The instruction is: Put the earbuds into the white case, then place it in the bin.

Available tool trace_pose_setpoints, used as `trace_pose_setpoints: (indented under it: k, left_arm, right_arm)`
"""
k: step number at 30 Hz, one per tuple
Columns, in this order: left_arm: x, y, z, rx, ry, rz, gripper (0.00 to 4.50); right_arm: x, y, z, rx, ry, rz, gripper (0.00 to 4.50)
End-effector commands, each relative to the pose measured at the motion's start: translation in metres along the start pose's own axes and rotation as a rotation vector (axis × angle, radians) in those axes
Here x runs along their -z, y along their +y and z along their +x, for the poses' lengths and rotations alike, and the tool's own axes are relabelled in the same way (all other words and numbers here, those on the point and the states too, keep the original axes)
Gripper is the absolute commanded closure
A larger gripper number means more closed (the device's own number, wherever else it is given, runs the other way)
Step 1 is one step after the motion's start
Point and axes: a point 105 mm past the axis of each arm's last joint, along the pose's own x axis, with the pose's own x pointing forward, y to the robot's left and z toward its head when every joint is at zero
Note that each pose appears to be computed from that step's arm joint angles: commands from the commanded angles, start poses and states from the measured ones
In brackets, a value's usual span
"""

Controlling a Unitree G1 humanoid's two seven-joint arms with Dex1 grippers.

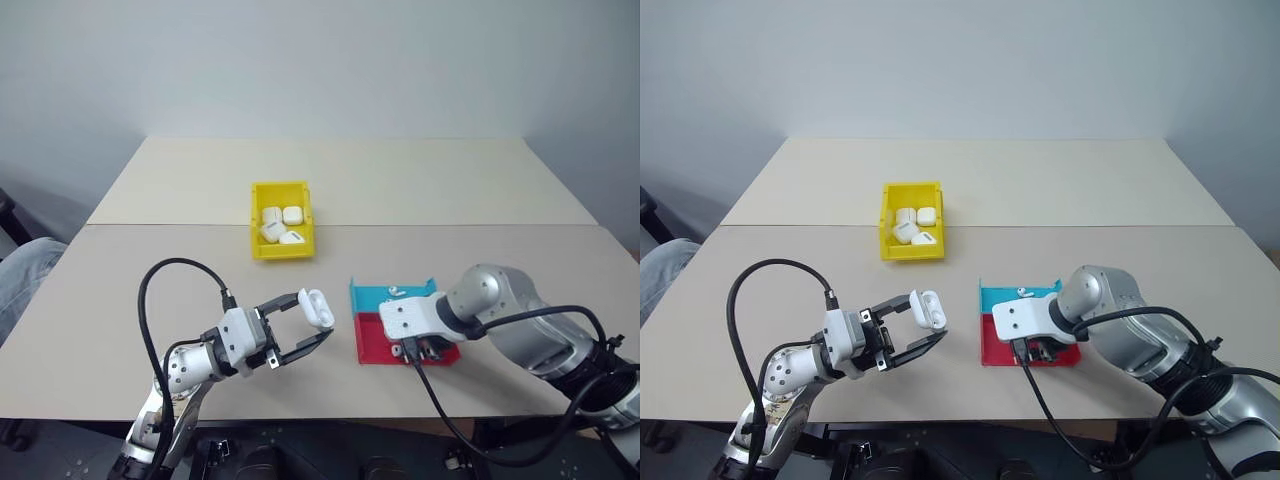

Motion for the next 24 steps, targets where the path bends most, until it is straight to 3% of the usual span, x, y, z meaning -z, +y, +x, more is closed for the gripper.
trace_pose_setpoints:
  k: [1, 11, 15, 24]
  left_arm:
    - [-0.0113, 0.0, -0.0002, -0.01, -0.027, 0.032, 1.76]
    - [-0.0096, 0.0018, -0.0035, -0.014, -0.008, 0.037, 1.76]
    - [-0.0097, 0.0, -0.0034, -0.011, -0.007, 0.037, 1.76]
    - [-0.0083, -0.0014, -0.0021, -0.001, -0.005, 0.035, 1.76]
  right_arm:
    - [-0.0035, -0.0003, -0.002, 0.007, -0.004, -0.034, 2.29]
    - [-0.0022, -0.003, 0.0036, 0.01, -0.002, -0.031, 2.29]
    - [-0.0016, -0.002, 0.0029, 0.008, -0.002, -0.033, 3.12]
    - [0.0007, -0.0016, 0.0019, 0.011, 0.003, -0.041, 3.12]
